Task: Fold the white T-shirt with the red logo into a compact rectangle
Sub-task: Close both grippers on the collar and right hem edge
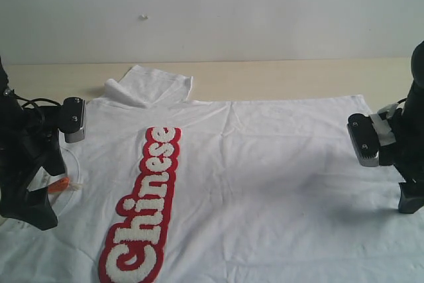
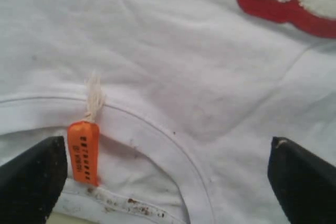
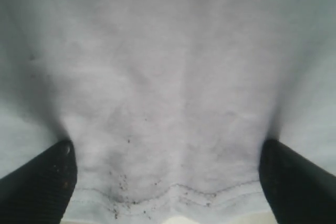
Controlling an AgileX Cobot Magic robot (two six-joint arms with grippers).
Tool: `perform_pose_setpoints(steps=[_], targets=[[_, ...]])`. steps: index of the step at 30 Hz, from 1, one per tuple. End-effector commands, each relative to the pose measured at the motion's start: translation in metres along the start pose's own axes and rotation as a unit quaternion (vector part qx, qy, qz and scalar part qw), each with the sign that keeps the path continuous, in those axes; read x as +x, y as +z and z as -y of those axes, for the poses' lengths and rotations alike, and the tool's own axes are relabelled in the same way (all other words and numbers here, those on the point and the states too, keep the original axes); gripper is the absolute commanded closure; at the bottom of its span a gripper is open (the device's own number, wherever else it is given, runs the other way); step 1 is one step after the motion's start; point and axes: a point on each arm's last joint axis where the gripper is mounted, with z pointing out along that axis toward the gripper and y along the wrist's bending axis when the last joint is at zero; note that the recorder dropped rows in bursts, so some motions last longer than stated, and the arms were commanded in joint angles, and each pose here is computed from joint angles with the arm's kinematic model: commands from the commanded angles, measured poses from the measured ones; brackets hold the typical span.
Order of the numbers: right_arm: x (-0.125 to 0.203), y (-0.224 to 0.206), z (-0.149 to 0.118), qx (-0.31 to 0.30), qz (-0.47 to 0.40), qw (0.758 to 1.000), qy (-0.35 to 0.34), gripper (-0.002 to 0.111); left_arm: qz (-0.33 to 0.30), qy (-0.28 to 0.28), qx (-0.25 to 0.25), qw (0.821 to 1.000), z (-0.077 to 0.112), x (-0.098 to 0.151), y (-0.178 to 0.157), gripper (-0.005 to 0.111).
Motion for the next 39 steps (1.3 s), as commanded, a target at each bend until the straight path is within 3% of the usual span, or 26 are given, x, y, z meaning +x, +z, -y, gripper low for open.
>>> perform_pose_setpoints(steps=[1, 6, 11, 17, 24, 29, 35, 37, 39], targets=[[0.0, 0.013, -0.001, -0.016, -0.001, 1.0, 0.006, 0.042, 0.005, -0.003, -0.002, 1.0, -0.002, -0.001, 0.0, 0.001], [0.0, 0.014, 0.0, -0.011, 0.0, 1.0, 0.006, 0.07, 0.006, -0.002, -0.006, 1.0, -0.003, -0.001, 0.0, 0.001], [0.0, 0.014, 0.0, -0.012, 0.0, 1.0, 0.01, 0.085, 0.009, 0.026, -0.026, 0.999, -0.009, -0.001, 0.007, 0.001], [0.0, 0.014, 0.0, -0.013, 0.0, 0.999, 0.031, 0.087, -0.006, 0.102, -0.036, 0.994, -0.022, 0.001, 0.029, 0.001], [0.0, 0.014, 0.0, -0.012, 0.0, 0.999, 0.033, 0.087, -0.01, 0.115, -0.005, 0.993, -0.036, -0.006, 0.027, 0.007], [0.0, 0.014, 0.0, -0.011, 0.0, 0.999, 0.033, 0.087, -0.027, 0.123, 0.014, 0.992, -0.039, -0.007, 0.016, 0.025], [0.0, 0.014, 0.0, -0.011, 0.0, 0.999, 0.045, 0.087, -0.05, 0.107, 0.004, 0.993, -0.045, -0.003, 0.028, 0.052], [0.0, 0.014, 0.0, -0.011, 0.0, 0.999, 0.048, 0.087, -0.048, 0.092, -0.005, 0.995, -0.048, -0.003, 0.031, 0.05], [0.0, 0.014, 0.0, -0.011, 0.0, 0.999, 0.052, 0.087, -0.048, 0.062, -0.009, 0.997, -0.049, -0.003, 0.034, 0.04]])
